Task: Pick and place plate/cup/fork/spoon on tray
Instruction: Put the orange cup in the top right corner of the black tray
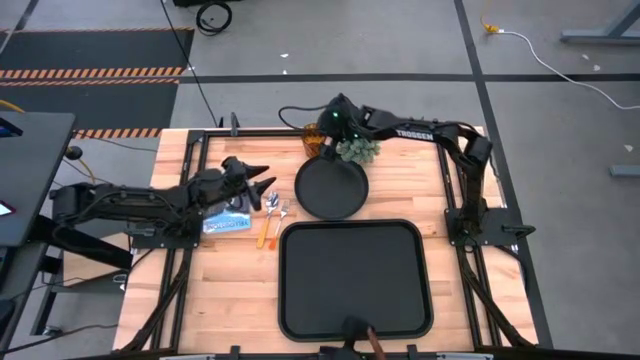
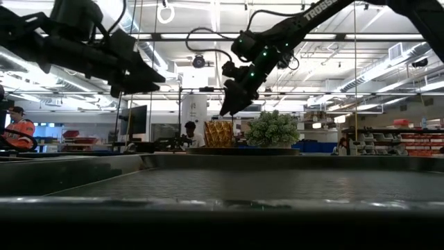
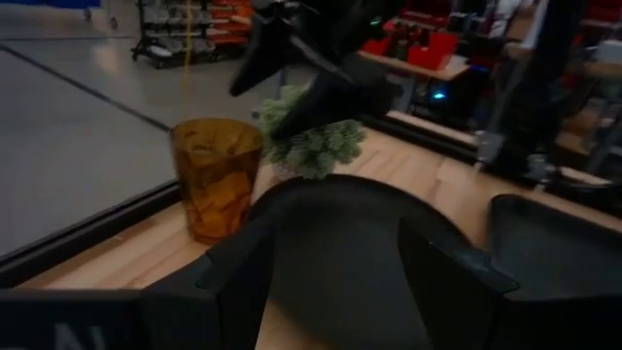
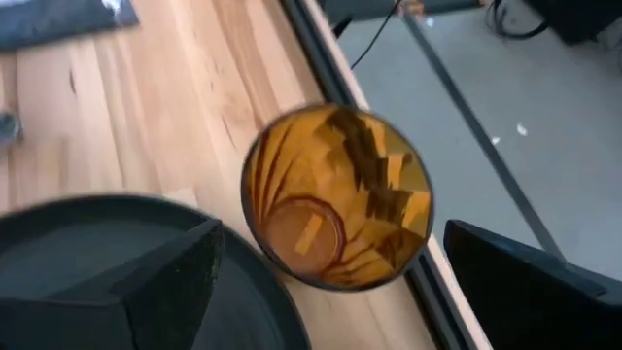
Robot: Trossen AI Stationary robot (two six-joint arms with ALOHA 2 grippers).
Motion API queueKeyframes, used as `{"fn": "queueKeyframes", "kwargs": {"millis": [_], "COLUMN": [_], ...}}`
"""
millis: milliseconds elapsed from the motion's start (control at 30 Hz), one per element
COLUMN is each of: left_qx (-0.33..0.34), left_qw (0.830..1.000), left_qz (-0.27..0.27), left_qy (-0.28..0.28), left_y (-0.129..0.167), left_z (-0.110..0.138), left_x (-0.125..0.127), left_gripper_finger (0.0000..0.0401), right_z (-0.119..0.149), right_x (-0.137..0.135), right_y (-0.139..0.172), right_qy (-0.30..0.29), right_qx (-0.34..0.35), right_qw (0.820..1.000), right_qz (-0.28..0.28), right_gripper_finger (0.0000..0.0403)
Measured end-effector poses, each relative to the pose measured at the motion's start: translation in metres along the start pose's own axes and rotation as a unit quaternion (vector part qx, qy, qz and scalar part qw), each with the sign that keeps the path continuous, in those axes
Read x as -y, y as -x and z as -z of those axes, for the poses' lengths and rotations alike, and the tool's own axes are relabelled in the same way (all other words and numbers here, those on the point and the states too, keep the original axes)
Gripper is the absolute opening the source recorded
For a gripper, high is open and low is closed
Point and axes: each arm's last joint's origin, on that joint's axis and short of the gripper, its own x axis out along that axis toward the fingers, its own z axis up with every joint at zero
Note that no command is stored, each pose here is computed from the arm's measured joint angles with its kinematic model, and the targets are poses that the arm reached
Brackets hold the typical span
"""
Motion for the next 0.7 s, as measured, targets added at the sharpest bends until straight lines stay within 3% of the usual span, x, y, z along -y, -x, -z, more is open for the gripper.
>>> {"fn": "queueKeyframes", "kwargs": {"millis": [200,367,700], "left_qx": [-0.014,-0.019,-0.006], "left_qw": [1.0,1.0,0.999], "left_qz": [-0.022,-0.001,-0.032], "left_qy": [-0.002,0.001,-0.004], "left_y": [-0.006,-0.007,-0.007], "left_z": [0.004,0.004,0.003], "left_x": [-0.007,-0.006,-0.007], "left_gripper_finger": [0.0228,0.0228,0.0228], "right_z": [0.002,0.008,0.017], "right_x": [0.013,0.021,0.021], "right_y": [-0.001,-0.001,-0.02], "right_qy": [0.003,0.003,0.034], "right_qx": [-0.017,-0.029,-0.043], "right_qw": [1.0,0.998,0.998], "right_qz": [-0.008,-0.049,-0.041], "right_gripper_finger": [0.0399,0.0399,0.04]}}
